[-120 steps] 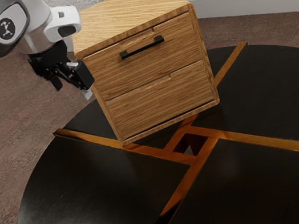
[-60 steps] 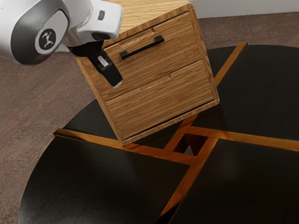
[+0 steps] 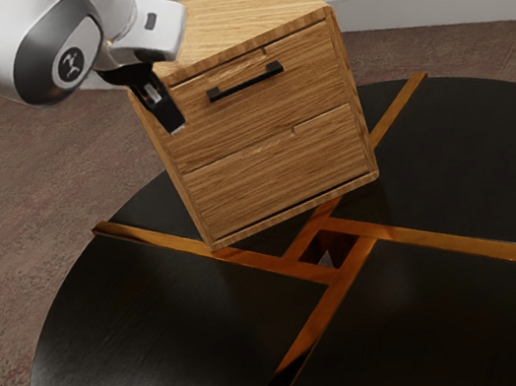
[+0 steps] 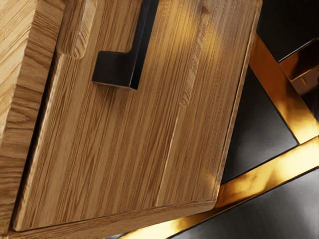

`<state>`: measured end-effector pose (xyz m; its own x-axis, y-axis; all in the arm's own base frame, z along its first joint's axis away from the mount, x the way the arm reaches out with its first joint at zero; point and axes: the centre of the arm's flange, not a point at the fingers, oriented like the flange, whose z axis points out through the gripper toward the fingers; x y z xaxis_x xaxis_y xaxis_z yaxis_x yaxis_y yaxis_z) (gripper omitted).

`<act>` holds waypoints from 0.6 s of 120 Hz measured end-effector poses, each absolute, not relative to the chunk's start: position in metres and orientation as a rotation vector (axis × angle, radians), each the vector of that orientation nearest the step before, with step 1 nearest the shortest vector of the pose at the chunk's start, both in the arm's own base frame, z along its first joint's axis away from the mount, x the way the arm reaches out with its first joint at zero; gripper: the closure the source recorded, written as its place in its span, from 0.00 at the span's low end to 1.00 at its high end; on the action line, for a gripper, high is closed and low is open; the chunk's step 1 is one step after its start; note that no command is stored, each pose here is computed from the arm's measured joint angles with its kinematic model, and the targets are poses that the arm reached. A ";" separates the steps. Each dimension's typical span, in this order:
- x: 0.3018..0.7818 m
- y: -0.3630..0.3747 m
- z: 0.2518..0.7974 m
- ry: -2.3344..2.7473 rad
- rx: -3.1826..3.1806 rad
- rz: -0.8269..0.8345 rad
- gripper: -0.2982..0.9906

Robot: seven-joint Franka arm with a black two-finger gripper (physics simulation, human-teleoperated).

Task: Pull the drawer handle with one arm to open the drawer

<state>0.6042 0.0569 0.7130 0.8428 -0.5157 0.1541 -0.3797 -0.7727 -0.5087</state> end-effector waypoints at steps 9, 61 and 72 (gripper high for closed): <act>0.600 0.062 0.719 0.666 -2.560 -0.413 0.23; 0.621 0.077 0.703 0.721 -2.549 -0.409 0.23; 0.641 0.058 0.694 0.793 -2.527 -0.412 0.23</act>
<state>0.6410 0.0583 0.6941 0.7896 -0.5968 0.1429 -0.4601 -0.7298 -0.5056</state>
